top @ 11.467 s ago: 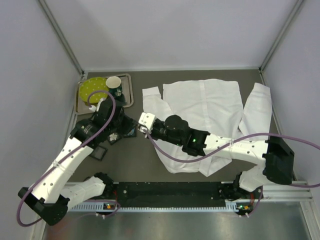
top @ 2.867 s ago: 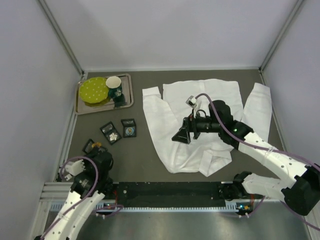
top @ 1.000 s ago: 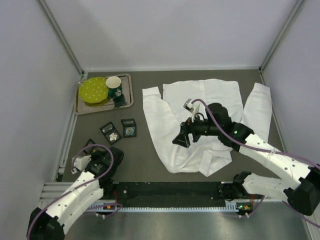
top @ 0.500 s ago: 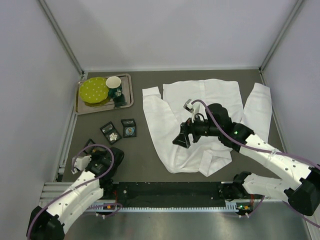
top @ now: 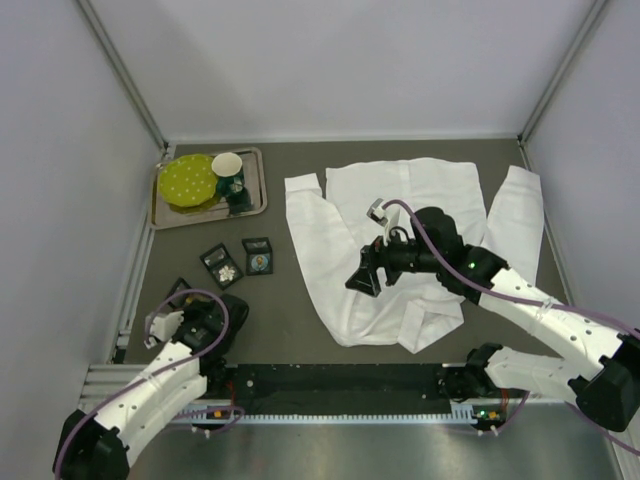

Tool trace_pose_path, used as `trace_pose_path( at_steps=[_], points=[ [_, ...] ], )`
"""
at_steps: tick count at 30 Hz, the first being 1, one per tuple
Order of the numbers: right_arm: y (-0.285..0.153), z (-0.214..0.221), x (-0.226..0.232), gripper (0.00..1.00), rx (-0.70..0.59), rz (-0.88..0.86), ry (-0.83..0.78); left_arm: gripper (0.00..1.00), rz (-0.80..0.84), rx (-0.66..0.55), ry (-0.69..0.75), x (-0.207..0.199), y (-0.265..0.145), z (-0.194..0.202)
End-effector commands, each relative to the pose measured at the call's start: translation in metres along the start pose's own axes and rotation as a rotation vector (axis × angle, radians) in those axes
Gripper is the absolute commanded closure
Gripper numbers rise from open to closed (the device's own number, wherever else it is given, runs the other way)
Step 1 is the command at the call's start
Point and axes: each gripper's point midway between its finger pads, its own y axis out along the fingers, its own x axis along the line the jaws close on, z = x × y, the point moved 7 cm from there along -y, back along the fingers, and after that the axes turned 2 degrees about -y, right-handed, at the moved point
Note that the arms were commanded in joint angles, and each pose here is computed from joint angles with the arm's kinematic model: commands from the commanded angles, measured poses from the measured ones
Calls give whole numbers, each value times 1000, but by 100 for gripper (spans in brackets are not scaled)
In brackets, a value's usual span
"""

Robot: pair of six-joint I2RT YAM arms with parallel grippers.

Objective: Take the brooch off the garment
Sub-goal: Place the brooch in the brooch box.

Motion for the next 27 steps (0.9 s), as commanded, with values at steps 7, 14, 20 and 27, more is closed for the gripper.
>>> trace_pose_path(
  at_steps=[7, 14, 20, 27],
  points=[
    [-8, -20, 10, 16, -62, -12, -48, 100, -58, -89, -229, 22, 9, -8],
    [-8, -19, 9, 16, -60, -12, -46, 100, -42, -100, -229, 22, 10, -9],
    [-8, -19, 9, 16, -58, -11, -45, 100, -11, -92, -235, 19, 9, -10],
    [-8, -19, 10, 16, -58, -13, -44, 100, 15, -92, -258, 16, 9, -10]
  ],
)
